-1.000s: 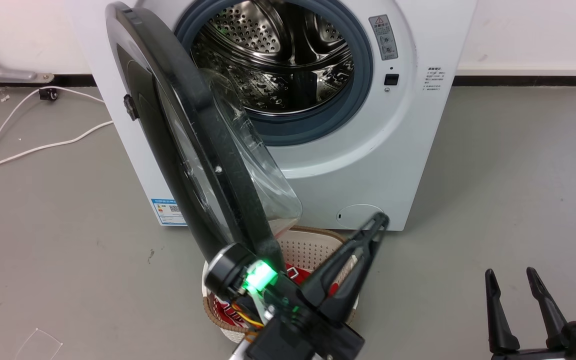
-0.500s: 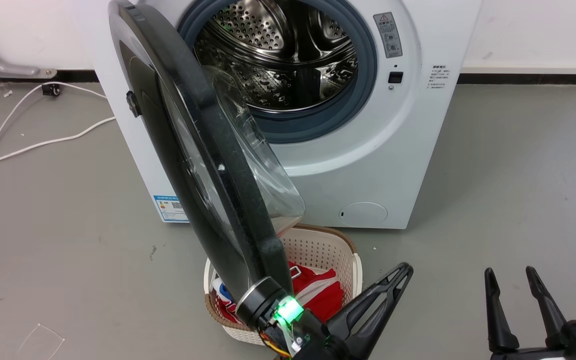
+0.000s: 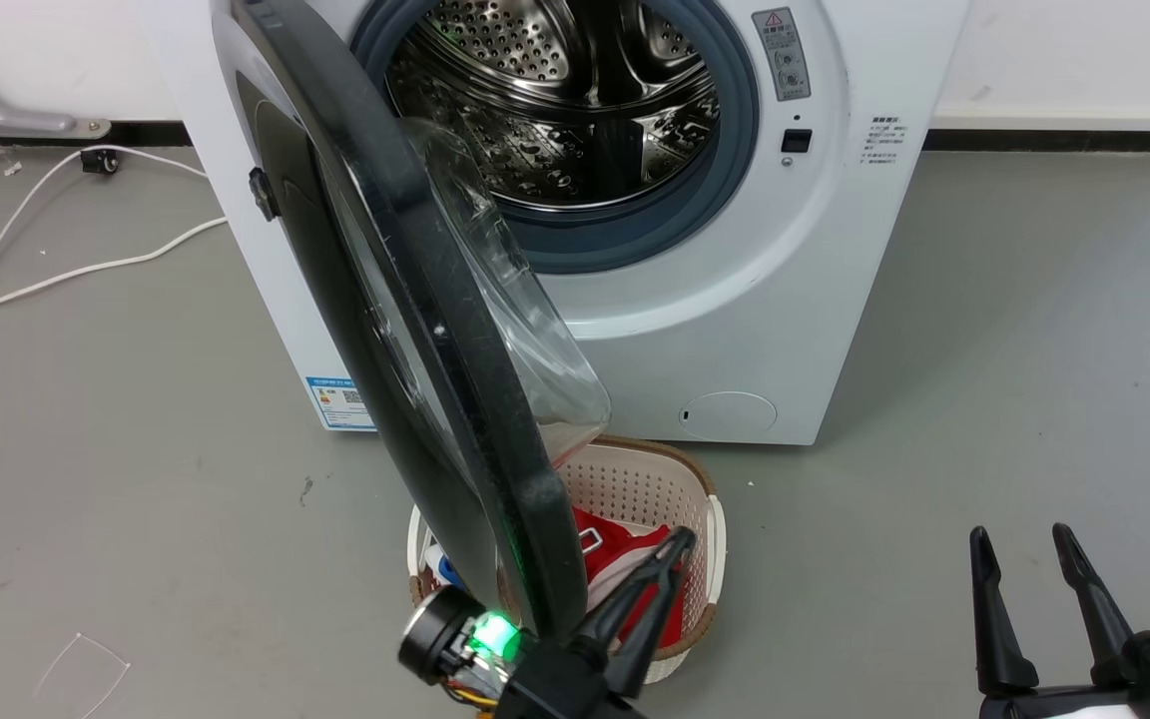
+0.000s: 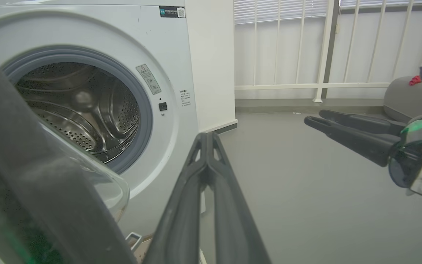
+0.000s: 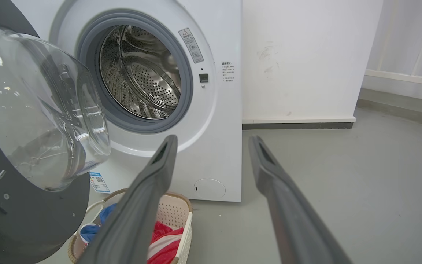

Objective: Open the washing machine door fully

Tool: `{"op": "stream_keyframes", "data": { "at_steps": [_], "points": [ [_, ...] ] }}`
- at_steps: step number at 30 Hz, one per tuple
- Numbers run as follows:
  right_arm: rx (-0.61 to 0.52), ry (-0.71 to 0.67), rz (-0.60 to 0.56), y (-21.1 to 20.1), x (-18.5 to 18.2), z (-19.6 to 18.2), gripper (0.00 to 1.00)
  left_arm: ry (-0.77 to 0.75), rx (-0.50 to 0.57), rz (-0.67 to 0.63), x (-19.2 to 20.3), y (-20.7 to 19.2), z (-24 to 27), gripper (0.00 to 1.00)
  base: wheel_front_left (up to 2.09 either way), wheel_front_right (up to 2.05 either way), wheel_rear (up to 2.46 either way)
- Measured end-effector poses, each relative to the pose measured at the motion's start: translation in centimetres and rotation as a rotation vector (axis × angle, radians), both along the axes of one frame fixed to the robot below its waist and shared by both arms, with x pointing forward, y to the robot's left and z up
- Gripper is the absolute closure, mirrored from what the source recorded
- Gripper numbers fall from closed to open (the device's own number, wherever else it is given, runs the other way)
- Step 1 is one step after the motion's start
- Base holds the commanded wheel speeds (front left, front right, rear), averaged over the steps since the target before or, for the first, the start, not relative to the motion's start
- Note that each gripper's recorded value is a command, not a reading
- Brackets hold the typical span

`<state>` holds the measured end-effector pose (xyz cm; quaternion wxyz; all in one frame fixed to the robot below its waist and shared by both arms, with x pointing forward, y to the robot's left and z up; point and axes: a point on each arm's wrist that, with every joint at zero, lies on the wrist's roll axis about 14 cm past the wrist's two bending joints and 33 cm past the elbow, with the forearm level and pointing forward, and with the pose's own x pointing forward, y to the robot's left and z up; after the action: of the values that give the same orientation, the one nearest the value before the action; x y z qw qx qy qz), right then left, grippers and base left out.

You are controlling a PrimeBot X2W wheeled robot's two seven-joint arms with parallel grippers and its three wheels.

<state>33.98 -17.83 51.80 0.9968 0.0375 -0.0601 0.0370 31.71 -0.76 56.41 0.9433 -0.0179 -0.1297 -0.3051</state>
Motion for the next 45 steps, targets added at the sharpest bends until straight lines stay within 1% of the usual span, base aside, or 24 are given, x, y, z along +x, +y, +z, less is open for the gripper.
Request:
{"op": "stream_keyframes", "data": {
  "at_steps": [5,11,21,33,39,40,45],
  "points": [
    [0.000,0.008,-0.001,0.0,0.1,-0.2,0.00,0.047,0.005,0.089,1.4,2.3,-1.4,1.00,0.00,0.00,0.00],
    [-0.001,0.013,0.004,0.1,0.2,-0.4,0.00,0.081,0.026,0.149,2.3,4.2,-2.7,1.00,0.00,0.00,0.00],
    [0.009,0.016,0.055,1.7,0.9,-0.5,0.00,0.082,0.035,0.201,1.9,5.9,-2.9,1.00,0.00,0.00,0.00],
    [0.007,0.025,0.164,5.2,2.3,-0.8,0.00,0.096,0.034,0.350,0.6,10.4,-3.3,1.00,0.00,0.00,0.00],
    [0.008,0.039,0.216,6.9,3.2,-1.3,0.00,0.122,0.040,0.476,0.3,14.1,-4.1,1.00,0.00,0.00,0.00],
    [0.007,0.051,0.237,7.6,3.6,-1.7,0.00,0.133,0.045,0.528,0.2,15.7,-4.4,1.00,0.00,0.00,0.00],
    [0.005,0.068,0.263,8.5,4.2,-2.4,0.00,0.153,0.057,0.646,0.0,19.4,-5.0,1.00,0.00,0.00,0.00]
  ]
}}
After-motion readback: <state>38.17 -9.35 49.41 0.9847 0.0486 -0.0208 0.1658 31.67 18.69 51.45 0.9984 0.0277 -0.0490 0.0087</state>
